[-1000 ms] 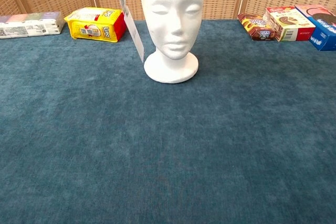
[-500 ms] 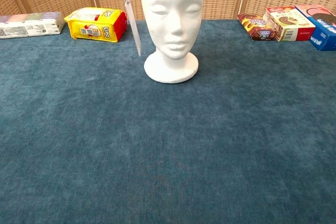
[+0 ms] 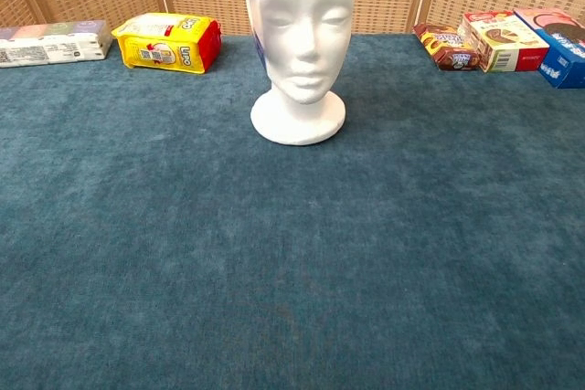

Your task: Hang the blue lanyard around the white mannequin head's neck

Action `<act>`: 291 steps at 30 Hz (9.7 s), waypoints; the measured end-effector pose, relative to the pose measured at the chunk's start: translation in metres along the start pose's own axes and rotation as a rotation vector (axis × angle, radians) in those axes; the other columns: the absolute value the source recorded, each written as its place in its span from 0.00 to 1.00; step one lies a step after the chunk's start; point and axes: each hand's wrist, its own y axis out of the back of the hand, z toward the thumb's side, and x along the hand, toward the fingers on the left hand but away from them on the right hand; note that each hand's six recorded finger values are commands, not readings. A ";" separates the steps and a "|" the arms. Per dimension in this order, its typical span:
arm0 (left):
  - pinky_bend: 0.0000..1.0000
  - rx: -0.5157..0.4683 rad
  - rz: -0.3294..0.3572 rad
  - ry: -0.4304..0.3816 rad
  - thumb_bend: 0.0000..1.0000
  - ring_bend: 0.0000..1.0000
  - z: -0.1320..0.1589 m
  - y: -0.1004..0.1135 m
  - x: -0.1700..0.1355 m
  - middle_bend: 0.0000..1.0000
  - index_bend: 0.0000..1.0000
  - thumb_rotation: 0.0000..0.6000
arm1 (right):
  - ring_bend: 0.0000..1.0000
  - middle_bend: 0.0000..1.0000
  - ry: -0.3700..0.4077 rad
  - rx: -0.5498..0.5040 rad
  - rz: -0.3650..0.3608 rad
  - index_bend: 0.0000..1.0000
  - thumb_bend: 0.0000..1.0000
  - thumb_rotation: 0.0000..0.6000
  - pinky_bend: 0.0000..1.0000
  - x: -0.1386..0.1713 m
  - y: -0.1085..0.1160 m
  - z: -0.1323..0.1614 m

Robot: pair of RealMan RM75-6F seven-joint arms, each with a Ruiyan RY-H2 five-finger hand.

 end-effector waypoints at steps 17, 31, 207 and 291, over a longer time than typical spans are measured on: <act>1.00 -0.014 -0.014 -0.019 0.43 1.00 0.014 -0.010 0.012 1.00 0.65 1.00 | 1.00 1.00 -0.034 0.004 -0.008 0.77 0.52 1.00 1.00 0.000 0.003 -0.014; 1.00 0.009 -0.039 -0.012 0.43 1.00 0.014 -0.024 0.024 1.00 0.65 1.00 | 1.00 1.00 -0.070 0.012 -0.014 0.77 0.52 1.00 1.00 -0.004 0.002 -0.029; 1.00 0.373 -0.280 0.138 0.31 1.00 -0.019 -0.117 0.036 1.00 0.67 1.00 | 1.00 1.00 -0.254 -0.023 0.101 0.64 0.46 1.00 1.00 -0.082 -0.077 -0.065; 0.80 0.085 -0.376 0.516 0.09 0.74 -0.096 -0.062 -0.207 0.76 0.50 0.43 | 1.00 0.91 -0.456 0.009 -0.026 0.40 0.34 0.01 1.00 0.135 -0.015 -0.122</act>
